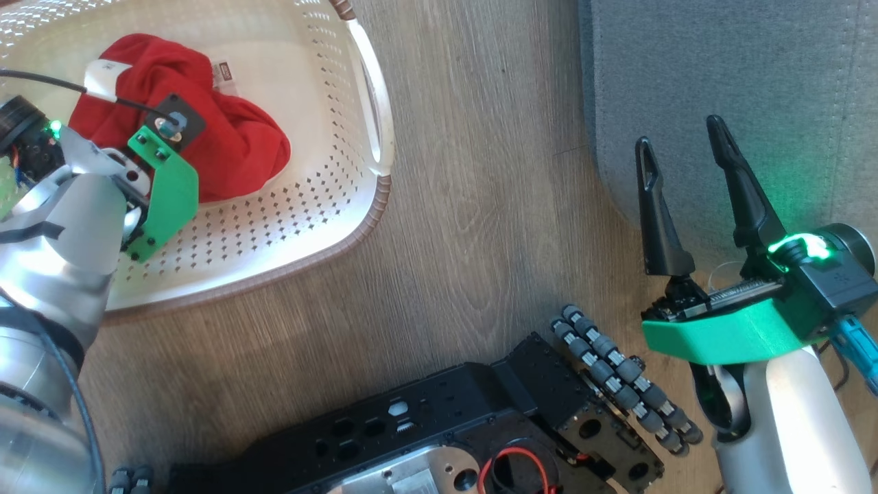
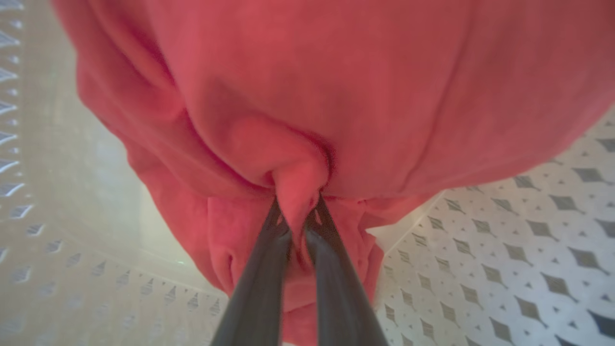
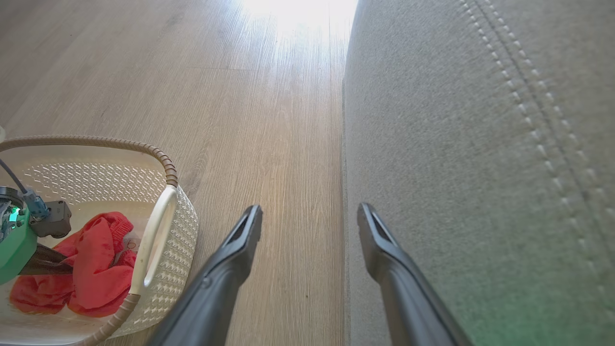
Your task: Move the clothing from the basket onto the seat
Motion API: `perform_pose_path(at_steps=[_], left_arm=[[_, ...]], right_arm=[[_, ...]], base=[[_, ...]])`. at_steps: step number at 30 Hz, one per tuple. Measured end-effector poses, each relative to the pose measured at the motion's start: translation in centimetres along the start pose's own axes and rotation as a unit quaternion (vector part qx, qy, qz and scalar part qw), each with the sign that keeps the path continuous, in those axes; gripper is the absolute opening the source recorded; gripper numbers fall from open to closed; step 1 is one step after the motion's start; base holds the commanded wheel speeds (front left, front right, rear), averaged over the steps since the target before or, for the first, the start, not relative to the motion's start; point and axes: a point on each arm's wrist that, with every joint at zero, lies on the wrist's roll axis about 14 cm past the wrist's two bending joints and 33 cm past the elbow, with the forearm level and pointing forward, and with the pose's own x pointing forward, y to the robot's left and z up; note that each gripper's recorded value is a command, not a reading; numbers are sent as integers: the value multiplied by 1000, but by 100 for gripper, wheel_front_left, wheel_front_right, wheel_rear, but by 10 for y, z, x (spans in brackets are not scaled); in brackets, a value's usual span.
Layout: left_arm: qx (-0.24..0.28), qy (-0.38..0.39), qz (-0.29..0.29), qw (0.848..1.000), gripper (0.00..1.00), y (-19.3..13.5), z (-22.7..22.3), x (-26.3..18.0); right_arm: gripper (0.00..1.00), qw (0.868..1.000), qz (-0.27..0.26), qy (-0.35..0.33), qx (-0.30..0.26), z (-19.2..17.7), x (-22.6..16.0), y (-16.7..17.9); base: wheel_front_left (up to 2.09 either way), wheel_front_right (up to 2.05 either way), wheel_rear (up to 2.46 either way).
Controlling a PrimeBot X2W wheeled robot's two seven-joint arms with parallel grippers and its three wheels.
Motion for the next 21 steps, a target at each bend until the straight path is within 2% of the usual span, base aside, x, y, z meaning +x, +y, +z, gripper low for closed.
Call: perform_pose_path(at_steps=[6,11,16,21], left_arm=[[-17,-4,10,1000,0,13,-2,-5],[-26,-34,25,999,0,26,11,-14],[-47,-81,40,995,0,35,32,-31],[-63,-141,56,986,0,33,56,-67]], right_arm=[[100,1000,4,-7,-3,4,3,2],[100,999,11,-40,-6,25,14,4],[100,997,8,-72,-9,47,19,-1],[100,995,7,-99,-5,69,13,0]], base=[[0,0,0],[0,0,0],[0,0,0],[0,0,0]])
